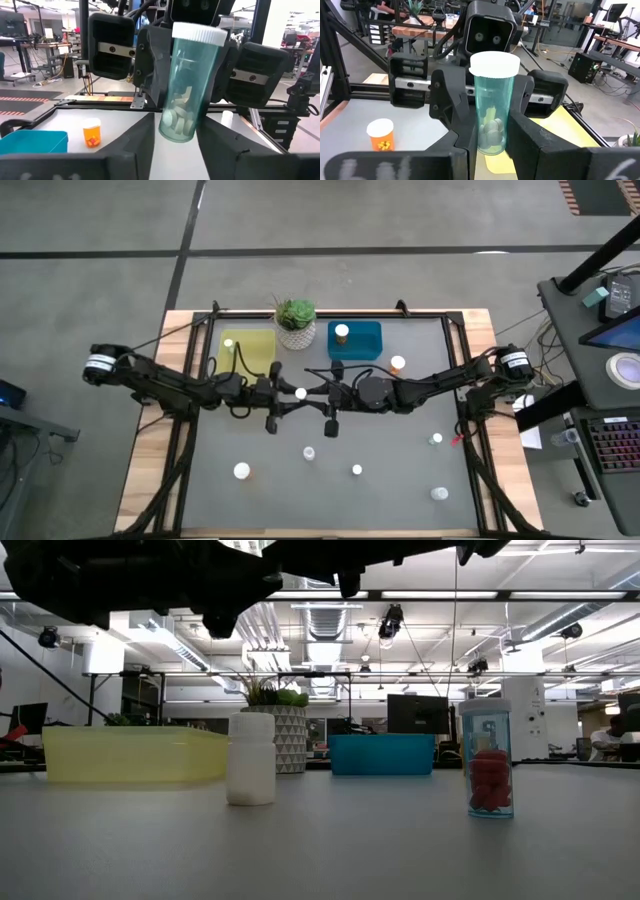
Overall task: Pick and place medicine bottles into bin by pill shape (circle, oval)
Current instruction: Put the blue tablet bottle into the yellow bin
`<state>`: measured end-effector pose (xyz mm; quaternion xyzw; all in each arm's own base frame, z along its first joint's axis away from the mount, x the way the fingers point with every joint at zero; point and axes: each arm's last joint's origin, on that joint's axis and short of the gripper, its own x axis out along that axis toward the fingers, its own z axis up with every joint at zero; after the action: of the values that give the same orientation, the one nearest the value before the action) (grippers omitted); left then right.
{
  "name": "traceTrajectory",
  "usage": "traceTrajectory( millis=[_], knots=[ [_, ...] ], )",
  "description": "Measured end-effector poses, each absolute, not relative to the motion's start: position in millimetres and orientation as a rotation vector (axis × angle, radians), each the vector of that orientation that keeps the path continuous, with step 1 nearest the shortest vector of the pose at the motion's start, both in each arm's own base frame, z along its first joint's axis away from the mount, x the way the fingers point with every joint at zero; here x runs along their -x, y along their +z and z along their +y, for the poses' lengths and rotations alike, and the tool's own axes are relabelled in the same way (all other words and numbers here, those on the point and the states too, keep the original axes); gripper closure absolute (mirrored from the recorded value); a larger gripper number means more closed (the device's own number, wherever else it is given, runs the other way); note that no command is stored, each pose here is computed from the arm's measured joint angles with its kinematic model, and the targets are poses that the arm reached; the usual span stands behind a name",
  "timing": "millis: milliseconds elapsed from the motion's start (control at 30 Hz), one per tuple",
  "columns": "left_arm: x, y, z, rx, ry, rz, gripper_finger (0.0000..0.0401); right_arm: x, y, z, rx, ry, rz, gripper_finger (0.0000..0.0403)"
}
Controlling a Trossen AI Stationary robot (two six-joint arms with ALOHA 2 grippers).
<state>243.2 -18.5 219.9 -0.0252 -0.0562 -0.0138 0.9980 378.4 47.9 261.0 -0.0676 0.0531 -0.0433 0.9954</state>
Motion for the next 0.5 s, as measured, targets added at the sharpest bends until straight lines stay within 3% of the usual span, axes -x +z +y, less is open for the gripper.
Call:
traceTrajectory(
  millis=[267,500],
  knots=[
    [-235,222,-18,0.015,-0.026,-0.056,0.0193,-374,260,47,0.143,-0.084,0.163,0.0324],
    [-221,227,-17,0.008,-0.026,0.029,0.0179,-362,254,45,0.126,-0.115,0.344,0.0324]
  ],
)
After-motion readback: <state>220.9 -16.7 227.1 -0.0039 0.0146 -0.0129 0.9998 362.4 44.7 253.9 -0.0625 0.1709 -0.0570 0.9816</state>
